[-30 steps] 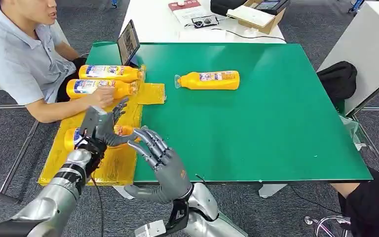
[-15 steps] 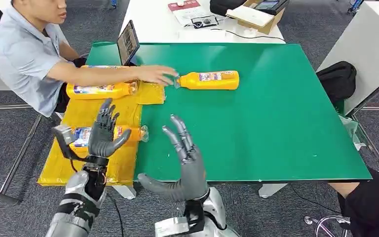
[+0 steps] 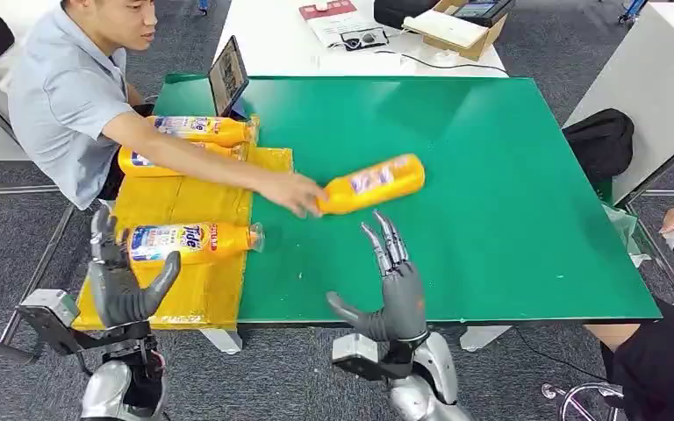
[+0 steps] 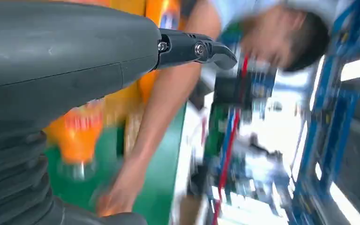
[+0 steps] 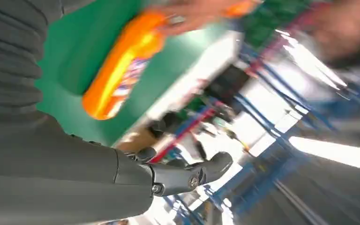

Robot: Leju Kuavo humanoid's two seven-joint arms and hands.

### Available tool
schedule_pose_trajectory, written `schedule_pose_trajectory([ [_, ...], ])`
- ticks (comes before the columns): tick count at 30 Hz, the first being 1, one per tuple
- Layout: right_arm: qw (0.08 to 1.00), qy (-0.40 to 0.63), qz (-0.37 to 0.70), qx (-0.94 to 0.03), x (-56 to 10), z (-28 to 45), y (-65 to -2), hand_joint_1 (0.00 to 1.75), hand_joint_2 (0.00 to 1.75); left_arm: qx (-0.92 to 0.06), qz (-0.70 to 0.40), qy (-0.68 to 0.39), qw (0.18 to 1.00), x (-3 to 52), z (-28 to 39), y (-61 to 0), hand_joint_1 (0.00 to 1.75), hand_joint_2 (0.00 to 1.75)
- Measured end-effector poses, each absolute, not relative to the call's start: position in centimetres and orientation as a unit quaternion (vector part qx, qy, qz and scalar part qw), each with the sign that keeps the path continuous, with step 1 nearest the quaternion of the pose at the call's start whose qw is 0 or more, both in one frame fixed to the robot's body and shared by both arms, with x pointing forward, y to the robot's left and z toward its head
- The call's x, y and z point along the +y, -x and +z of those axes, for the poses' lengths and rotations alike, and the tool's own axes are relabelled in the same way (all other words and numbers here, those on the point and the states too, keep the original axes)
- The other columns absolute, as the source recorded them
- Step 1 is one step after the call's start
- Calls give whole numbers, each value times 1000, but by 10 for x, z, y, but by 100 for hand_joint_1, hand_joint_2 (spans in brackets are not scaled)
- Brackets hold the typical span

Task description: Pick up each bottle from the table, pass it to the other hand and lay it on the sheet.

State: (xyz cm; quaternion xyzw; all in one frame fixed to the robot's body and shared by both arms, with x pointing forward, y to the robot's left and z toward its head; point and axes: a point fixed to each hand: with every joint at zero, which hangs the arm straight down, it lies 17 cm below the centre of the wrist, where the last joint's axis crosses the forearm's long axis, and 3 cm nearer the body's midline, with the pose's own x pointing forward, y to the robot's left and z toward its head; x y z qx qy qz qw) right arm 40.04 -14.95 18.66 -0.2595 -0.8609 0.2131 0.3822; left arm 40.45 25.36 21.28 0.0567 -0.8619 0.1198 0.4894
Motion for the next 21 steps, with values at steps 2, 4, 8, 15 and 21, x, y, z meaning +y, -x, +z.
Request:
schedule_pose_trajectory([
  [2, 401, 278, 247, -837, -165, 166, -414, 0, 175, -861, 107, -107, 486, 260, 213, -399, 0, 175],
  [4, 417, 291, 277, -815, -179, 148, -427, 0, 175, -860, 96, -137, 481, 262, 216, -395, 0, 175],
  [8, 438, 303, 316, -785, -192, 124, -444, 0, 175, -861, 88, -153, 478, 258, 219, -394, 0, 175],
  [15, 473, 304, 362, -743, -200, 93, -468, 0, 175, -862, 78, -156, 475, 249, 225, -398, 0, 175],
  [21, 481, 304, 372, -733, -204, 85, -475, 0, 175, -863, 76, -154, 475, 247, 225, -400, 0, 175],
])
